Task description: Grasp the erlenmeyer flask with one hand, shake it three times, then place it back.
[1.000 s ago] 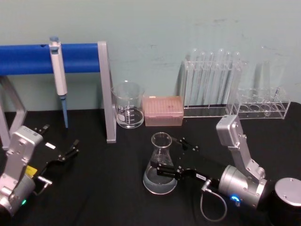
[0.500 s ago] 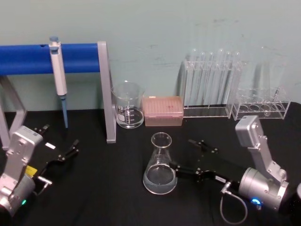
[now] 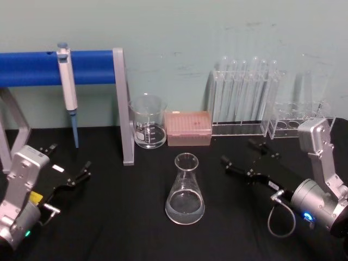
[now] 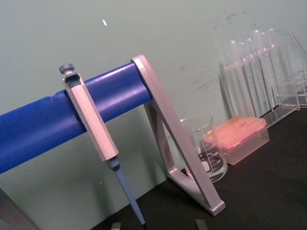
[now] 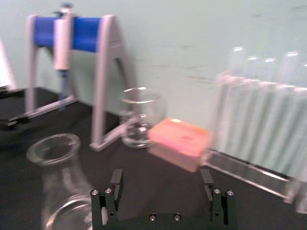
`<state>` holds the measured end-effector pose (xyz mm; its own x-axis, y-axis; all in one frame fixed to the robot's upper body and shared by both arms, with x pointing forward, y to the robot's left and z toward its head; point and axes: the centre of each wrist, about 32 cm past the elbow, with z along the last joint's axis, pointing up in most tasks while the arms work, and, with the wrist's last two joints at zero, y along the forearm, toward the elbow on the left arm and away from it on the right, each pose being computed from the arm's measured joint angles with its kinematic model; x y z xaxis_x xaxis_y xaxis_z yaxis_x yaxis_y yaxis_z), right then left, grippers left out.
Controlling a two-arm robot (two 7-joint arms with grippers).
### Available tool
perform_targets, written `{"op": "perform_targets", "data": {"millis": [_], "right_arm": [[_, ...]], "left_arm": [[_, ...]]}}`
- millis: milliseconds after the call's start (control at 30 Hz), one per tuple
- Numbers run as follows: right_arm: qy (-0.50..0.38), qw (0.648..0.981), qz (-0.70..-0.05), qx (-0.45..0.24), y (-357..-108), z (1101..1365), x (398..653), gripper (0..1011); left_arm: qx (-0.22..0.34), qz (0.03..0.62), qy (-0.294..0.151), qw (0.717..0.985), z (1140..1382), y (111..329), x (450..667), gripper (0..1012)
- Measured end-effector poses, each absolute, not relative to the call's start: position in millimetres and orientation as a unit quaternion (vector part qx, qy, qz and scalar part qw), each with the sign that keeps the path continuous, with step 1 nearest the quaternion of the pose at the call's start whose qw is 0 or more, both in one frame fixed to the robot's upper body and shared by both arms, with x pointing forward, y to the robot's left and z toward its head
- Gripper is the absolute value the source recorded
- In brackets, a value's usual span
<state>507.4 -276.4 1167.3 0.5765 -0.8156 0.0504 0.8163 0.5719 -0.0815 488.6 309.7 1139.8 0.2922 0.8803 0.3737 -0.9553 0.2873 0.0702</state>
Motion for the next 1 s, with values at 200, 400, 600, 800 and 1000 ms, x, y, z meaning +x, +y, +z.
{"op": "perform_targets", "data": {"millis": [200,400,600,800,1000], "right_arm": [[-0.011,0.858,-0.513,-0.032,-268.3,1164.8,507.0,1000],[-0.016,0.84,-0.542,-0.018,-254.5,1158.9,504.5,1000],[-0.006,0.83,-0.558,-0.01,-241.9,1151.8,502.8,1000],[0.011,0.818,-0.575,-0.012,-238.1,1144.2,504.0,1000],[0.022,0.808,-0.588,-0.023,-237.8,1137.2,505.9,1000]], "left_arm": [[0.141,0.58,-0.132,0.791,1139.8,309.6,488.6,1001],[0.141,0.58,-0.132,0.791,1139.8,309.7,488.6,1001],[0.142,0.58,-0.132,0.791,1139.7,309.7,488.6,1001],[0.141,0.58,-0.132,0.791,1139.8,309.6,488.6,1001],[0.141,0.58,-0.132,0.791,1139.8,309.7,488.6,1001]]}}
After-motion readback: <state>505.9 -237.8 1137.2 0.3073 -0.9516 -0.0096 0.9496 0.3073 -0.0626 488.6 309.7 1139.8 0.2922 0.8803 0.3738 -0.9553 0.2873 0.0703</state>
